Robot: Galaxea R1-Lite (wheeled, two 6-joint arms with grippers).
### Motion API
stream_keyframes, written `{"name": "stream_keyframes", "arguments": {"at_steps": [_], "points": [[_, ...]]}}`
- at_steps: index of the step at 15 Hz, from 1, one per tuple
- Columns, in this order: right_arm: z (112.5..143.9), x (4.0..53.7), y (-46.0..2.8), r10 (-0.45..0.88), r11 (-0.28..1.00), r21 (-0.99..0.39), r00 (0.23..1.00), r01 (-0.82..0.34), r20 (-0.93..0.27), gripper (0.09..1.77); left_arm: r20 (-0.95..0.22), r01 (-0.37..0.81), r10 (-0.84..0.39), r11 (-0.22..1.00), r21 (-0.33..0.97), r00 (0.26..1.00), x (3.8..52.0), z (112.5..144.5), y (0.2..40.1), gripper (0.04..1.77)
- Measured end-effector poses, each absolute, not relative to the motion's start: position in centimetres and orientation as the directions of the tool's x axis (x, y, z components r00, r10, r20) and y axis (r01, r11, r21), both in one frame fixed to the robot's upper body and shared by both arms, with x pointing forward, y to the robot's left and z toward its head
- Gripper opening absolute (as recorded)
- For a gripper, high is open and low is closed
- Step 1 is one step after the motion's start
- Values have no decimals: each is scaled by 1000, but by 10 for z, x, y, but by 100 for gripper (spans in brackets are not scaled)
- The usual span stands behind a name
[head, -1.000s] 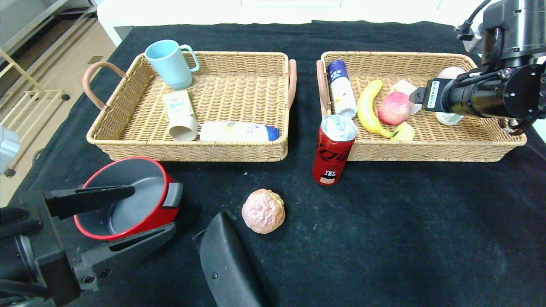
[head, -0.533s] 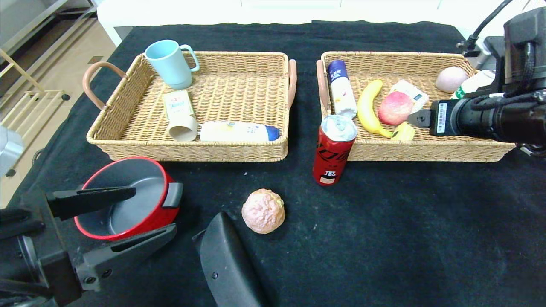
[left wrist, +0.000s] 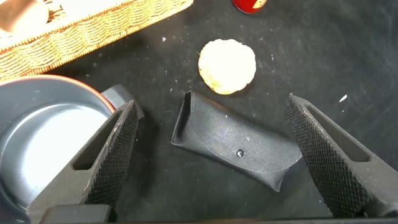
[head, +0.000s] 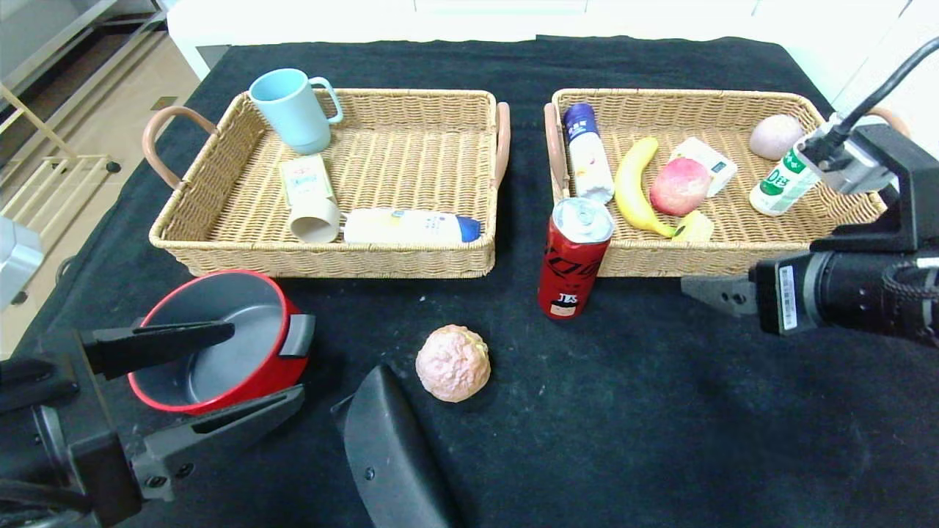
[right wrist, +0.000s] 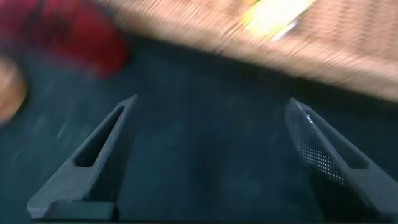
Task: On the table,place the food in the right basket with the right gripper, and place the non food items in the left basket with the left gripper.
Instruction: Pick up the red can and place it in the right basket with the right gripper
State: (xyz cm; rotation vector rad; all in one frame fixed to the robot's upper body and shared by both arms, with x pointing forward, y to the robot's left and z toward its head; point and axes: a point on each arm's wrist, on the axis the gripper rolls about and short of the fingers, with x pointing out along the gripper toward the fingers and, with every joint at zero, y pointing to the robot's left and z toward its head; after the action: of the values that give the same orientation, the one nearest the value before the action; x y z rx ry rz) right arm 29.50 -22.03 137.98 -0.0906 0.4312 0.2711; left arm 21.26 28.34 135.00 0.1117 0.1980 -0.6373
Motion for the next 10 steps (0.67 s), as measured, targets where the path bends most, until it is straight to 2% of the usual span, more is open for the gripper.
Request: {"name": "stream_keyframes", "arguments": {"at_steps": [2, 6, 10], "points": [[1369, 279, -218, 309, 934, -27, 843, -356, -441, 170, -217, 599, -578, 799, 43, 787, 213, 1350, 283, 172], [1365, 271, -203, 452, 880, -6, 841, -475, -298, 170, -221, 599, -577, 800, 42, 786, 214, 1350, 283, 172], [1353, 280, -179, 518, 842, -10, 814, -539, -263, 170, -226, 601, -578, 798, 40, 784, 215, 1349, 283, 172]]}}
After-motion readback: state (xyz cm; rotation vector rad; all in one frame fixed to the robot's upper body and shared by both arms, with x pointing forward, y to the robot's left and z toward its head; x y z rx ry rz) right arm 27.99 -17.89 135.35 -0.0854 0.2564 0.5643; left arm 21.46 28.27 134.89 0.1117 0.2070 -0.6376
